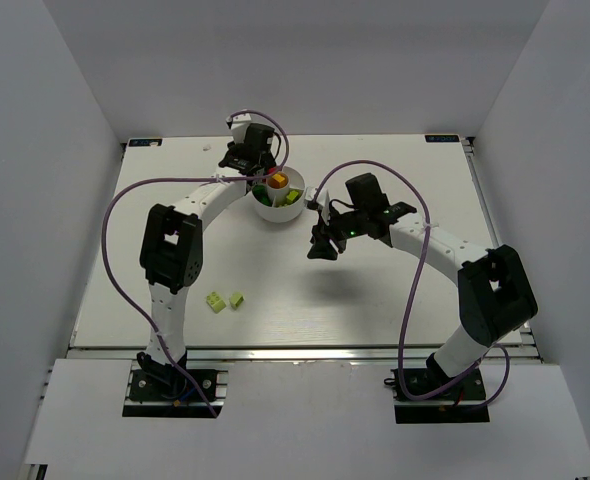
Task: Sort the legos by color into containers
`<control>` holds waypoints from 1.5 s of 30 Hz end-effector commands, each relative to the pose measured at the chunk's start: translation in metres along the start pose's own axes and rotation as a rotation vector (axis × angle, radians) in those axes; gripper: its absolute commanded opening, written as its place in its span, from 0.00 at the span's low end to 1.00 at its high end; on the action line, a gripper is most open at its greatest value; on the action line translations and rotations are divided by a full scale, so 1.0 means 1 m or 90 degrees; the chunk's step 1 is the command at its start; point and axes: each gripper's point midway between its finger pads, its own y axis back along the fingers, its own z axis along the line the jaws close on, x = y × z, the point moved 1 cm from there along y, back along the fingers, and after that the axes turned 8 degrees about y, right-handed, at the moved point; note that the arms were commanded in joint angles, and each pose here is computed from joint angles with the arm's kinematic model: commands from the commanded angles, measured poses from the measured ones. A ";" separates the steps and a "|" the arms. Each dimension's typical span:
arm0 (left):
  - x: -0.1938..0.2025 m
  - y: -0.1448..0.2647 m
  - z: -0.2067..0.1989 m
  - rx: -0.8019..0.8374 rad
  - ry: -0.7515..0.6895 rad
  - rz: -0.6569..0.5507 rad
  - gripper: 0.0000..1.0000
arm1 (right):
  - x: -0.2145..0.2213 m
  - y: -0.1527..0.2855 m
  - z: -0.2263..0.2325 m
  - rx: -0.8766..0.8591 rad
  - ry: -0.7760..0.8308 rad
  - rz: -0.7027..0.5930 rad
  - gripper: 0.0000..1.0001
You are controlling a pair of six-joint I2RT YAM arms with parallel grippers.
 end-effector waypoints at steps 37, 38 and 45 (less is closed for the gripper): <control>-0.084 0.061 -0.002 0.025 0.063 -0.100 0.50 | -0.014 0.008 0.000 0.007 0.020 -0.024 0.54; -0.084 0.059 0.005 0.011 0.064 -0.097 0.30 | -0.014 0.008 0.000 0.007 0.020 -0.024 0.54; -0.079 0.026 0.040 0.006 0.100 -0.021 0.04 | -0.013 0.008 0.000 0.006 0.020 -0.024 0.54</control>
